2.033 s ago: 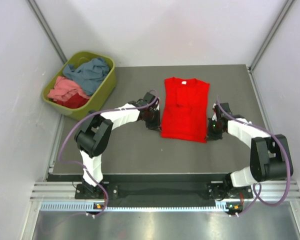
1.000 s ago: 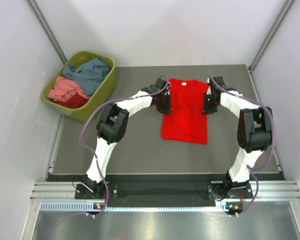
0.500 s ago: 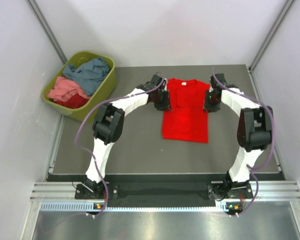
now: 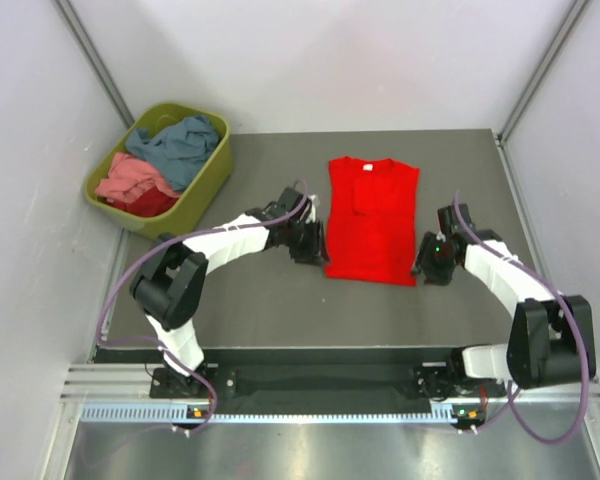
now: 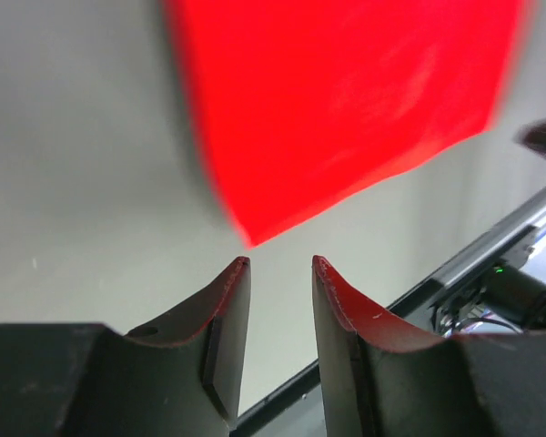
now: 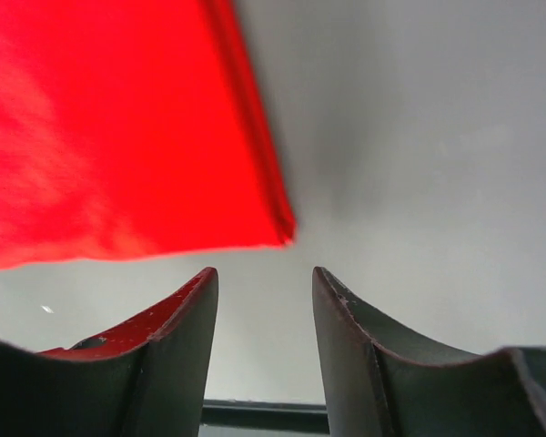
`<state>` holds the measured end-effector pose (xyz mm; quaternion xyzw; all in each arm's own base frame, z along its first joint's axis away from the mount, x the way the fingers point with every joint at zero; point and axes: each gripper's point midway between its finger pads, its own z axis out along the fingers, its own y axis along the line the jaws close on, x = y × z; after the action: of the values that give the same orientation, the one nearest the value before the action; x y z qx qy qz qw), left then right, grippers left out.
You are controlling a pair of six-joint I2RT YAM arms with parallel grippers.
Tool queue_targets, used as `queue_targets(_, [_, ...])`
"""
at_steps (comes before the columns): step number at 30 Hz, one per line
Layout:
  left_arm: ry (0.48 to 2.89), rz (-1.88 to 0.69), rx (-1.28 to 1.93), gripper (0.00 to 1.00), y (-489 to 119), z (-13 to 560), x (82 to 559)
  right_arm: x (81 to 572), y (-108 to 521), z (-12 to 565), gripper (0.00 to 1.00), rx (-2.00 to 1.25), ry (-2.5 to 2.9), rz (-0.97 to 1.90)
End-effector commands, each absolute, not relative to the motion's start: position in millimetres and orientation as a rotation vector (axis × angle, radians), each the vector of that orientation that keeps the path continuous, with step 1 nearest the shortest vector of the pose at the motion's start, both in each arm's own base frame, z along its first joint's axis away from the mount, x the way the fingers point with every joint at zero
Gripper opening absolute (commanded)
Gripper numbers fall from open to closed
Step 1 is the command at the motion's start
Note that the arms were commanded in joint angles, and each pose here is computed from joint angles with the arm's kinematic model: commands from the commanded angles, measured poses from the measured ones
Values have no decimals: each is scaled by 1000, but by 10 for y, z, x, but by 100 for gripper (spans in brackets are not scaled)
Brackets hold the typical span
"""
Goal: Fold and stack the t-shirts
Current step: Fold the tshirt
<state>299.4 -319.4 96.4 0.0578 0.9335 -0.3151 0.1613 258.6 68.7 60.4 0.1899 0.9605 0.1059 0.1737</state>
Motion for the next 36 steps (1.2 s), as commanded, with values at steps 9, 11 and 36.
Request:
queue_targets(9, [2719, -1035, -67, 41, -3320, 523, 2877, 2478, 705, 310, 45, 686, 2645, 368])
queue_targets(11, [2734, -995, -81, 41, -3287, 418, 2881, 2458, 691, 251, 45, 679, 2648, 355])
queue_targets(36, [2824, -614, -53, 31, -3067, 211, 2822, 2465, 512, 137, 0, 611, 2612, 230])
